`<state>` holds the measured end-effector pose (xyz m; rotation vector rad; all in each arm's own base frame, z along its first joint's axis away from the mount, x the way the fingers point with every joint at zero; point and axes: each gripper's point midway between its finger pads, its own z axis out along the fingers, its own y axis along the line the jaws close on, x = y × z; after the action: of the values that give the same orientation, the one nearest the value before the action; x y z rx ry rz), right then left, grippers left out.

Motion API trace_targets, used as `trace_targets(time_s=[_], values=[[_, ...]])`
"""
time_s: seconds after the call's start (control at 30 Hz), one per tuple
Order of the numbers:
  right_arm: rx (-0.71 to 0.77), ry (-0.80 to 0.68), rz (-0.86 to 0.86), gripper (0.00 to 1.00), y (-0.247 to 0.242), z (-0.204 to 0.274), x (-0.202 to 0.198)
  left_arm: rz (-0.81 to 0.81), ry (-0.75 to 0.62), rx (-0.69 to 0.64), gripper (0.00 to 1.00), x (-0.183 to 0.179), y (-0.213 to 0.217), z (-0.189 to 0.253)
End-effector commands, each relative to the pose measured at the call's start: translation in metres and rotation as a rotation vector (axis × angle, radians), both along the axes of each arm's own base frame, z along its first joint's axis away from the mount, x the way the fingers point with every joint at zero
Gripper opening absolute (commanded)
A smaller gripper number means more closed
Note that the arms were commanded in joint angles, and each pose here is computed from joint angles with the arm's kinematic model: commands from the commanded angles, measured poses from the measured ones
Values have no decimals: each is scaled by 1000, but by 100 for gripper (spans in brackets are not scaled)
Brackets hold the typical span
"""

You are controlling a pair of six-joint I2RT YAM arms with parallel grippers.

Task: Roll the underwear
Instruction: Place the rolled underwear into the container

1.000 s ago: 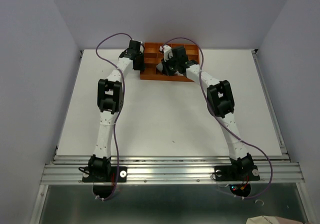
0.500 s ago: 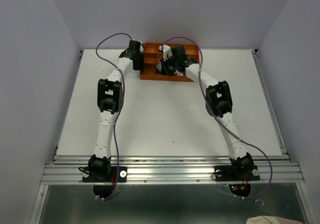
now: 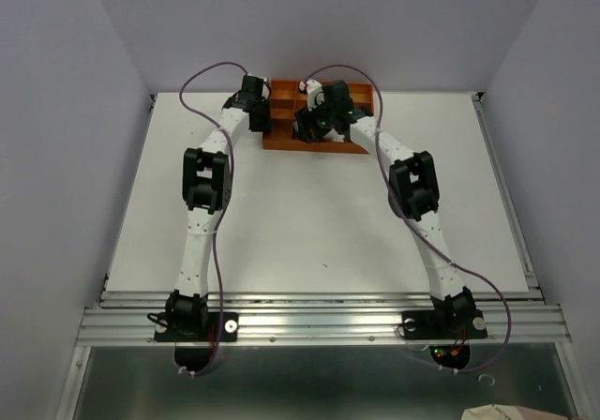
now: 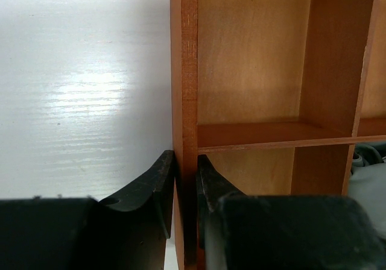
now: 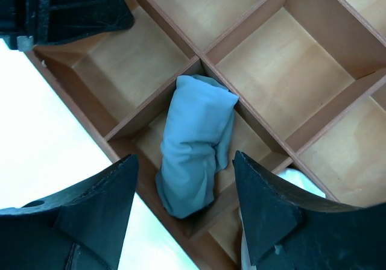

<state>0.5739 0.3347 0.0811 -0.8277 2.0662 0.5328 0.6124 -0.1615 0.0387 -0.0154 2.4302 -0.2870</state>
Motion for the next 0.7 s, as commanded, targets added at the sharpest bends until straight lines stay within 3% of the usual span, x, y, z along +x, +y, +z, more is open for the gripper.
trace_targets(time_s=[0.0,0.23,0.53,0.67], values=[[67,-96,1,71,2,63,3,89,-72,-85,6,16,17,37],[137,-166,-34,59,9,80,19,88,-77,-91,11,17,15,39],[118,-219,-130,44,14,49,43,83,-75,-98,11,17,15,38],[113,-200,-101,41,19,33,42,83,-74,-102,11,17,15,38]])
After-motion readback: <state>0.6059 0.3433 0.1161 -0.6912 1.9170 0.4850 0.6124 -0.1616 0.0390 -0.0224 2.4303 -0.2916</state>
